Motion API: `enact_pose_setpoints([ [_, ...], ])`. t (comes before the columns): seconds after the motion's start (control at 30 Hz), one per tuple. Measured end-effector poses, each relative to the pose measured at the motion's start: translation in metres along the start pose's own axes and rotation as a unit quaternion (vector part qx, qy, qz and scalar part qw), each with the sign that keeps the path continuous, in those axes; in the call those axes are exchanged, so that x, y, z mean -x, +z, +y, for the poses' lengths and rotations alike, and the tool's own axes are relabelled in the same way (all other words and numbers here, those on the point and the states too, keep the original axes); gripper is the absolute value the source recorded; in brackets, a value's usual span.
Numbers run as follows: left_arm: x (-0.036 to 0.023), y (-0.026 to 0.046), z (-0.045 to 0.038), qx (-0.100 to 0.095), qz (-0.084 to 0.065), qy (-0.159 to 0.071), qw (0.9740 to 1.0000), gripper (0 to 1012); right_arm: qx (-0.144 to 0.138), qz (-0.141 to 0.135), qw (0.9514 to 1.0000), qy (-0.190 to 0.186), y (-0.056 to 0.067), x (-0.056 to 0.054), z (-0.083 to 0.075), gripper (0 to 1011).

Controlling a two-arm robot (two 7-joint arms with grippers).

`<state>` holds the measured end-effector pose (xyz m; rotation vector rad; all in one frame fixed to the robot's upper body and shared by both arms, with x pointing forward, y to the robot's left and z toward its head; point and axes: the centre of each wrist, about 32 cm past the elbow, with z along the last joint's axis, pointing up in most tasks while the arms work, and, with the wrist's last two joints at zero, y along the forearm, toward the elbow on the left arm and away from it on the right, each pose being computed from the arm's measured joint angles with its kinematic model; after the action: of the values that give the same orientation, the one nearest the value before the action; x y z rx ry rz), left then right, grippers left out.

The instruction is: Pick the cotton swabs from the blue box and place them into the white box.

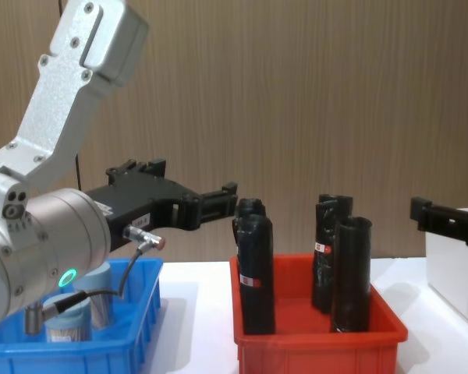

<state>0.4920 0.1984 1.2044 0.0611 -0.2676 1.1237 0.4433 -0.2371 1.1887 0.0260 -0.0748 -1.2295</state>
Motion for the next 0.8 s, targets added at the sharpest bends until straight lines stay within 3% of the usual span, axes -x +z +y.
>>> enact_pose_setpoints([
  [0.8, 0.0, 0.0, 0.0, 0.0, 0.0, 0.0, 1.0, 1000, 0.0, 0.0, 1.0, 0.0, 0.0, 0.0, 0.0, 1002],
])
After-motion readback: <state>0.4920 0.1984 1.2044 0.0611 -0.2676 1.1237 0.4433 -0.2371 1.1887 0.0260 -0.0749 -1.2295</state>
